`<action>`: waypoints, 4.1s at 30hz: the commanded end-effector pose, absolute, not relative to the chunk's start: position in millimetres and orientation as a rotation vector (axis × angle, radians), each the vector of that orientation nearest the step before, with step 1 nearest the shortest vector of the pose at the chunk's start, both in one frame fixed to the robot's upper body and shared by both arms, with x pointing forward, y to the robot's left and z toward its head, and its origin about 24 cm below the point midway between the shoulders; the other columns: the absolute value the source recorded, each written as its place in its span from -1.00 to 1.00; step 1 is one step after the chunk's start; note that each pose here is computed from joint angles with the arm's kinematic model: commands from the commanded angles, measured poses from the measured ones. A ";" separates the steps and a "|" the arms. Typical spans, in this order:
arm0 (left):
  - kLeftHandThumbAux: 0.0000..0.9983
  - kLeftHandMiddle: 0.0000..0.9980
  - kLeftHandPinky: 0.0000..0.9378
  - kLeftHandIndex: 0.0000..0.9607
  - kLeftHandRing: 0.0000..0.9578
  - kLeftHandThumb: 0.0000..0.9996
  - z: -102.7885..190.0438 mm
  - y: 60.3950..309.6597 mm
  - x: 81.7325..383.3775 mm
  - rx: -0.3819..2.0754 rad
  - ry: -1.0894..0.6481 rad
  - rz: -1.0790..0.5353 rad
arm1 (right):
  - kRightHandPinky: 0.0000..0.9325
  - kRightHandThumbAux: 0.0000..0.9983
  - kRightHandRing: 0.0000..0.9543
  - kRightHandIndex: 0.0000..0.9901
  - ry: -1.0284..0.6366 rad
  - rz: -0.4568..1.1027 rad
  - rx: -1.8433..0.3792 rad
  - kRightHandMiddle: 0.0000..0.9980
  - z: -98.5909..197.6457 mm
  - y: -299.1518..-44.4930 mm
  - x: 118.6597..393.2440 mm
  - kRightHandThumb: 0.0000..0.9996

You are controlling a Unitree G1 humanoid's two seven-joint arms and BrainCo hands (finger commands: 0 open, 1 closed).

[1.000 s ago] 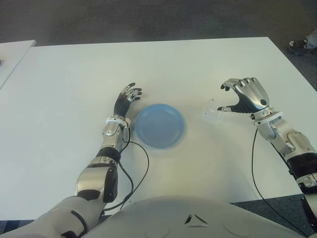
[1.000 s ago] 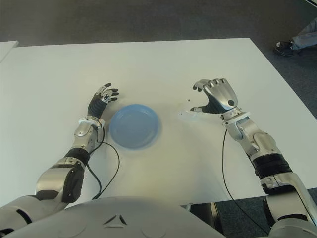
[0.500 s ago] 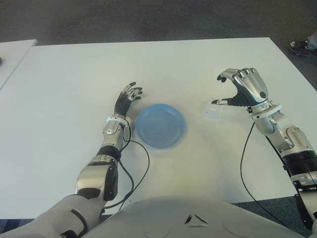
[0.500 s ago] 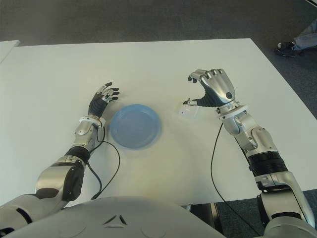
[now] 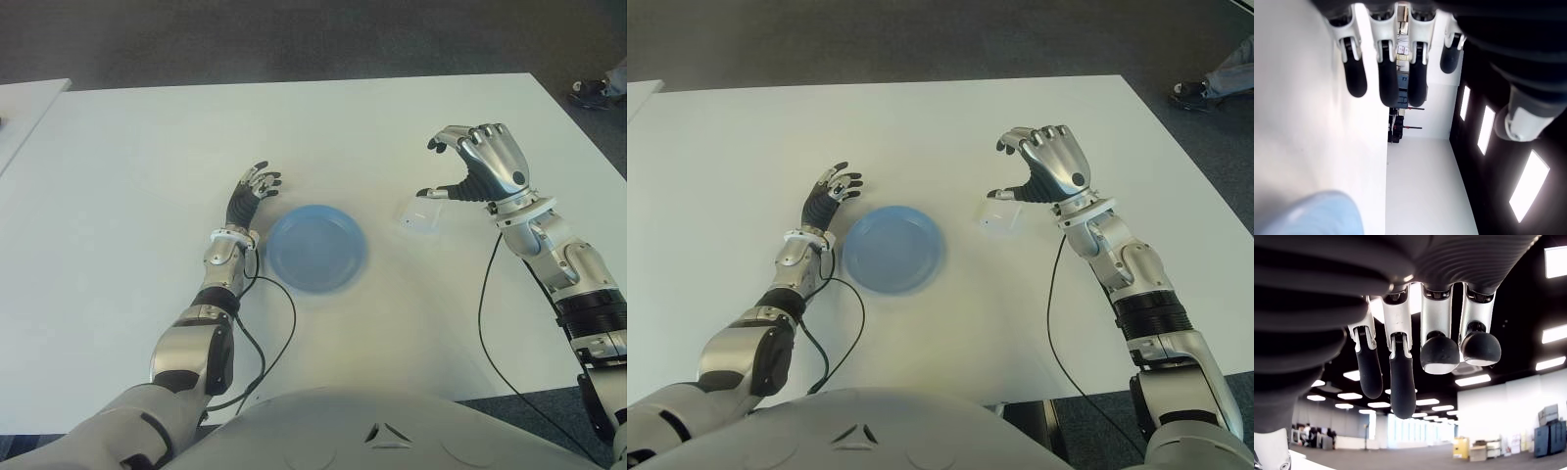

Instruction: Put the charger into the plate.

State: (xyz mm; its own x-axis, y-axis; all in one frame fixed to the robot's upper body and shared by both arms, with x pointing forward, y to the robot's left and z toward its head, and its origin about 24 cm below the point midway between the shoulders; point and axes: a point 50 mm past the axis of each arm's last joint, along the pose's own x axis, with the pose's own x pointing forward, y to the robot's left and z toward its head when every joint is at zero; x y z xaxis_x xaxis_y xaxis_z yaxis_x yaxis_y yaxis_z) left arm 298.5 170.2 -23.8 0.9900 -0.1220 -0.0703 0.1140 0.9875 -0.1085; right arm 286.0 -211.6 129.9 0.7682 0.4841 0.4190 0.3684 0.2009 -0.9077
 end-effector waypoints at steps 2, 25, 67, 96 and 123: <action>0.01 -0.40 -0.37 -0.67 -0.36 -1.00 -42.9 168.0 286.0 -0.123 0.181 -0.105 | 0.81 0.35 0.81 -0.19 -0.731 0.121 -1.383 0.08 128.1 -206.7 289.4 0.71; 0.01 -0.42 -0.39 -0.70 -0.38 -1.00 -43.3 172.4 285.5 -0.115 0.192 -0.115 | -0.99 -0.74 -0.99 -0.99 -0.273 0.353 -1.488 -0.99 84.2 -236.0 288.9 -0.37; 0.00 -0.40 -0.38 -0.62 -0.37 -1.00 -42.9 180.2 285.1 -0.106 0.196 -0.117 | -1.00 -0.84 -1.00 -1.00 -0.069 0.285 -1.504 -1.00 50.1 -238.6 272.9 -0.38; 0.01 -0.39 -0.36 -0.56 -0.35 -1.00 -43.2 179.7 283.4 -0.114 0.182 -0.113 | -1.00 -0.84 -1.00 -1.00 0.002 0.254 -1.478 -1.00 5.8 -226.0 261.7 -0.33; 0.00 -0.36 -0.36 -0.52 -0.34 -1.00 -43.7 178.7 279.7 -0.136 0.166 -0.118 | -1.00 -0.79 -1.00 -1.00 0.016 0.281 -1.508 -1.00 -23.2 -217.1 274.2 -0.27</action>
